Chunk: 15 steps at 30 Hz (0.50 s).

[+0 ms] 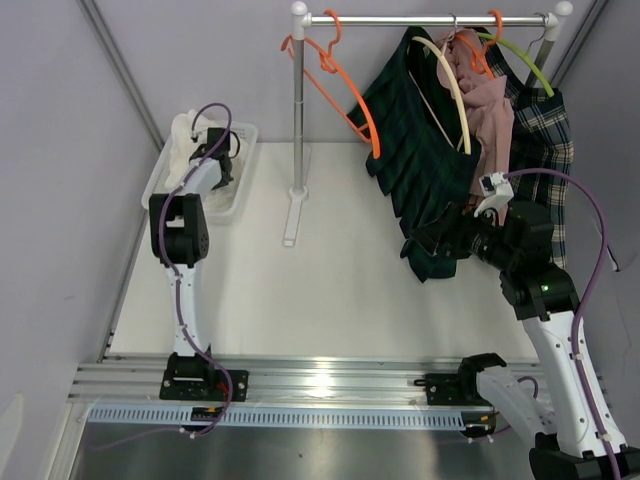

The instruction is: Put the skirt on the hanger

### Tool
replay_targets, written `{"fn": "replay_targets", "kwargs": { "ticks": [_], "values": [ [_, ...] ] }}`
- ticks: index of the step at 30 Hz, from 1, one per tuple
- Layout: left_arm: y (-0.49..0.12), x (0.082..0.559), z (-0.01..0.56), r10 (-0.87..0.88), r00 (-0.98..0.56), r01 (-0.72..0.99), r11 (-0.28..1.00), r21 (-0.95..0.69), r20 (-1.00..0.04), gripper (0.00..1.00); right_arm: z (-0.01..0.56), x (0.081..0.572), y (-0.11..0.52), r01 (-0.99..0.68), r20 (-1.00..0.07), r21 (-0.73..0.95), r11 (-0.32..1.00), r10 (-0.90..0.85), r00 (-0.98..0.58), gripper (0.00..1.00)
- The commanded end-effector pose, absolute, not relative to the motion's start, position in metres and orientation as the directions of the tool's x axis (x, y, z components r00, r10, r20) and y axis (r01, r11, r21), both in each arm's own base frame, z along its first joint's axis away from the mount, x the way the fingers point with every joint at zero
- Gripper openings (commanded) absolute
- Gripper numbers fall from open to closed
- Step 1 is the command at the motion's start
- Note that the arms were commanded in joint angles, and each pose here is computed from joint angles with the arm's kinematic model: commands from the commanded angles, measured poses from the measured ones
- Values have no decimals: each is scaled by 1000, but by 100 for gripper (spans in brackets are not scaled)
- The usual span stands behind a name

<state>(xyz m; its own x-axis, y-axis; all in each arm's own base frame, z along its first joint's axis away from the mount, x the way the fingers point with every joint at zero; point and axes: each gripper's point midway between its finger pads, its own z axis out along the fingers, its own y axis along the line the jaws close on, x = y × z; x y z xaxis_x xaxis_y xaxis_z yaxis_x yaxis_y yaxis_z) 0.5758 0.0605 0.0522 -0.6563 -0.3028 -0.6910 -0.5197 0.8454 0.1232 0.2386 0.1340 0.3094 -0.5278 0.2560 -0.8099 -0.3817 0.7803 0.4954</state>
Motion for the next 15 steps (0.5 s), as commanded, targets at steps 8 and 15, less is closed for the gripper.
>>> {"fn": "replay_targets", "kwargs": {
  "ticks": [8, 15],
  "values": [
    [35, 525, 151, -343, -481, -504, 861, -65, -807, 0, 333, 232, 137, -438, -844, 485, 757, 272, -462, 80],
    [3, 490, 214, -374, -348, -456, 869, -193, -860, 0, 342, 229, 137, -453, -851, 482, 749, 278, -446, 79]
  ]
}}
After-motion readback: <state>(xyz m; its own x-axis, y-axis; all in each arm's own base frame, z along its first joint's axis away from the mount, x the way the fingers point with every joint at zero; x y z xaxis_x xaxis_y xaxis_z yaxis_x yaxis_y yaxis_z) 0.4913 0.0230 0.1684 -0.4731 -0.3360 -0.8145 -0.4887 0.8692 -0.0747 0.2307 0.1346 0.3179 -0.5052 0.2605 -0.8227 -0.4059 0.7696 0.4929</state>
